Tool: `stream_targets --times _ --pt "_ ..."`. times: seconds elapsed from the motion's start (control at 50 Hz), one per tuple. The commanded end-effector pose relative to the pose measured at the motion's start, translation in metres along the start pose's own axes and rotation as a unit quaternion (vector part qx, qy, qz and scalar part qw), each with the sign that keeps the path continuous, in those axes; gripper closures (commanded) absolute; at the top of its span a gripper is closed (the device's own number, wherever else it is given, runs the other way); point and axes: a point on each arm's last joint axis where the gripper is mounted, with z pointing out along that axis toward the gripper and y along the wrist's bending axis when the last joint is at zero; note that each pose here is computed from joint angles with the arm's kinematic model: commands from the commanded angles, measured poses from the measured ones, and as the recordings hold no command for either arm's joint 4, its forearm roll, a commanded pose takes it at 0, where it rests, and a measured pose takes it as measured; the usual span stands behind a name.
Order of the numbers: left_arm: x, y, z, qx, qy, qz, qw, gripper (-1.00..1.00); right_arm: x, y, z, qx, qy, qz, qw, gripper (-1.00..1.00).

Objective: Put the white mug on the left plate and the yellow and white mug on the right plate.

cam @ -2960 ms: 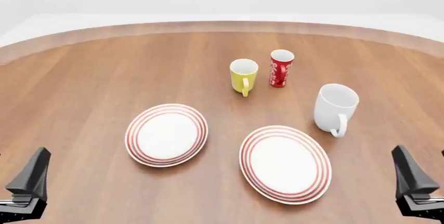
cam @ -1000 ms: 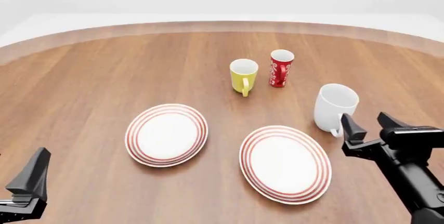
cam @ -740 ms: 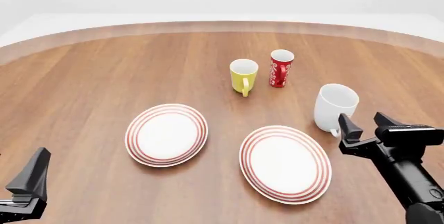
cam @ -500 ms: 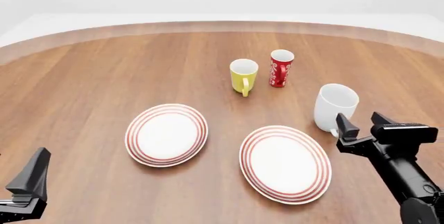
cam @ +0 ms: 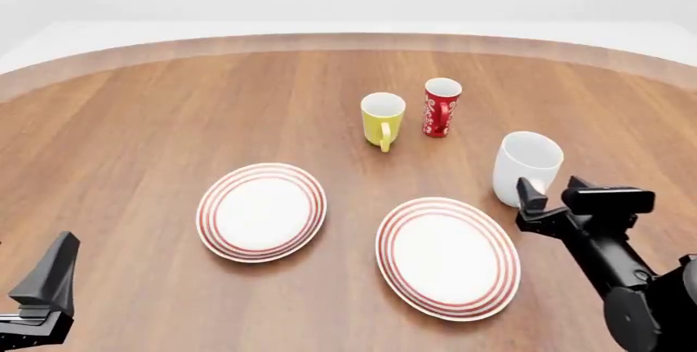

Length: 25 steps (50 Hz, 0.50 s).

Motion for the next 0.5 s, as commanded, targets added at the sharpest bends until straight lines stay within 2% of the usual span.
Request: stream_targets --times 0.02,0.5 --pt "0.0 0.0 0.0 0.0 0.0 0.0 1.0 -1.0 0.006 -0.001 0.009 0.001 0.01 0.001 1.0 -1.0" --pt "0.0 0.0 0.0 0.0 0.0 0.0 1.0 -1.0 0.017 -0.003 0.021 0.007 0.028 0.007 0.9996 -1.0"
